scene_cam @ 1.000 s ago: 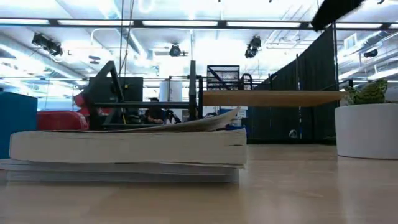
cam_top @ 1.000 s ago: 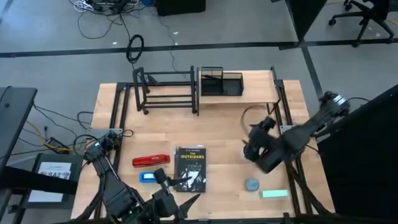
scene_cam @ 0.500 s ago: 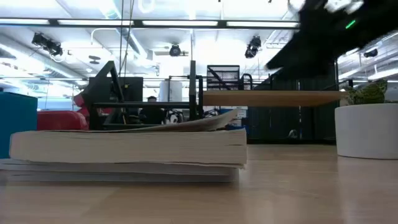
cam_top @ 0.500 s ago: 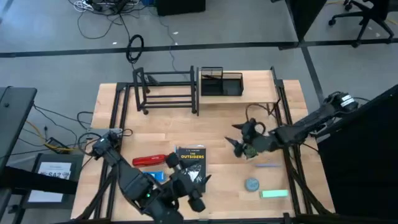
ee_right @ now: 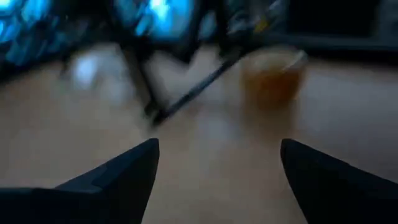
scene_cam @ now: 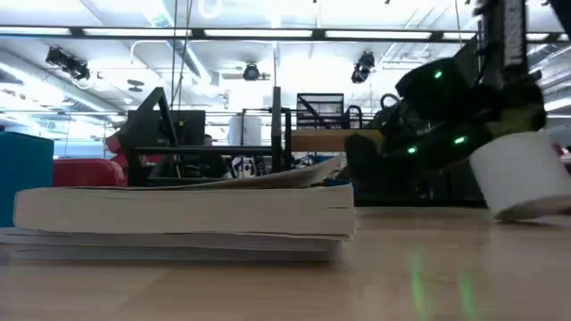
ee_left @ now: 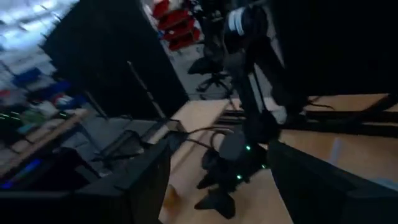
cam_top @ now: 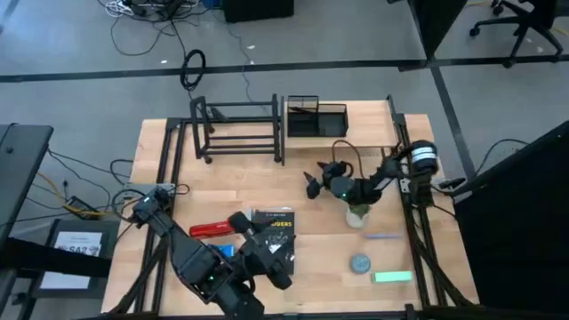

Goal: Stock shelves
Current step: Remove the yellow scented candle from under the shelf

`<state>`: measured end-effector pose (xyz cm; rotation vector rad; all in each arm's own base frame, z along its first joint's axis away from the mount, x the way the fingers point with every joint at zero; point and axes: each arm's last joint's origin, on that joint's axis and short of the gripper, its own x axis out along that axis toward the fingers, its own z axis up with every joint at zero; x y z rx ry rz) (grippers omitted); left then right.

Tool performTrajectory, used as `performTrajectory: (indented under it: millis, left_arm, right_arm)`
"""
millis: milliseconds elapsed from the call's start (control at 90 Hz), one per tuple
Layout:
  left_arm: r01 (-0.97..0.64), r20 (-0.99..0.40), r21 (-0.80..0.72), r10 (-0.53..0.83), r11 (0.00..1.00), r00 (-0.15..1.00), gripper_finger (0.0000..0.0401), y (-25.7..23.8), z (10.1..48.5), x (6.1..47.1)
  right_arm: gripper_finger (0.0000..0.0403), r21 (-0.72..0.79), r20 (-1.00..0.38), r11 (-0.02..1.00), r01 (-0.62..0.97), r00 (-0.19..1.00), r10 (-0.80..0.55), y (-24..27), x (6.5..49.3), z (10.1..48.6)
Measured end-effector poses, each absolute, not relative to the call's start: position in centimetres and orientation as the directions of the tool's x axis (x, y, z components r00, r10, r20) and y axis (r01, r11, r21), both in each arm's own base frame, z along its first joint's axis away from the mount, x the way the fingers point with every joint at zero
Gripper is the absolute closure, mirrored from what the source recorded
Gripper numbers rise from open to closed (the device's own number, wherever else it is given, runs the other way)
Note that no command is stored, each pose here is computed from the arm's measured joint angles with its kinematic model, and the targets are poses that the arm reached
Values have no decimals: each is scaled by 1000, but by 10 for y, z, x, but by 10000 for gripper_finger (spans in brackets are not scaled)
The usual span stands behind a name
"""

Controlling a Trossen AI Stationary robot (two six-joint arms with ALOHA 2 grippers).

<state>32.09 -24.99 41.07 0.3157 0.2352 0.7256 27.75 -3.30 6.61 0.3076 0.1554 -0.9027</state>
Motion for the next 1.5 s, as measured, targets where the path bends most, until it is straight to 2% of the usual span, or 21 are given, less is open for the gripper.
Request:
performTrajectory:
  millis: [67, 167, 300, 500, 656, 833, 989, 1089, 1189, 1389, 1500]
  left_arm:
    - [-635, -63, 394, 708, 665, 703, 154, -248, 411, 319]
    - [-664, -10, 430, 739, 611, 673, 154, -246, 411, 317]
    - [-670, 1, 449, 749, 592, 663, 154, -243, 410, 317]
    - [-674, 2, 446, 752, 590, 659, 154, -241, 410, 319]
    - [-677, 1, 436, 752, 593, 659, 154, -242, 411, 319]
    - [-678, 1, 434, 752, 594, 659, 154, -242, 411, 319]
    - [-677, 1, 436, 751, 594, 660, 154, -242, 411, 319]
    - [-677, 1, 435, 751, 594, 660, 154, -242, 411, 319]
    - [-677, 1, 436, 752, 593, 659, 154, -242, 411, 319]
    - [-683, 1, 437, 760, 585, 650, 154, -238, 411, 322]
    - [-683, 1, 441, 761, 582, 649, 154, -237, 411, 322]
  right_arm:
    - [97, 169, -289, 551, 817, 576, -765, -47, 284, 56]
    - [97, 154, -336, 587, 795, 601, -725, -61, 293, 52]
    - [97, 147, -357, 585, 797, 594, -721, -64, 290, 55]
    - [97, 175, -335, 637, 751, 654, -679, -34, 273, 74]
    - [97, 223, -267, 673, 705, 708, -654, 0, 251, 97]
    - [97, 171, -212, 682, 711, 703, -679, 29, 227, 122]
    - [97, 178, -192, 722, 669, 743, -641, 44, 223, 152]
    - [98, 193, -188, 728, 658, 753, -631, 44, 235, 172]
    - [98, 173, -194, 714, 679, 734, -651, 41, 258, 174]
    - [98, 162, -133, 680, 715, 699, -703, 38, 336, 143]
    - [98, 136, -118, 584, 800, 598, -792, 33, 364, 115]
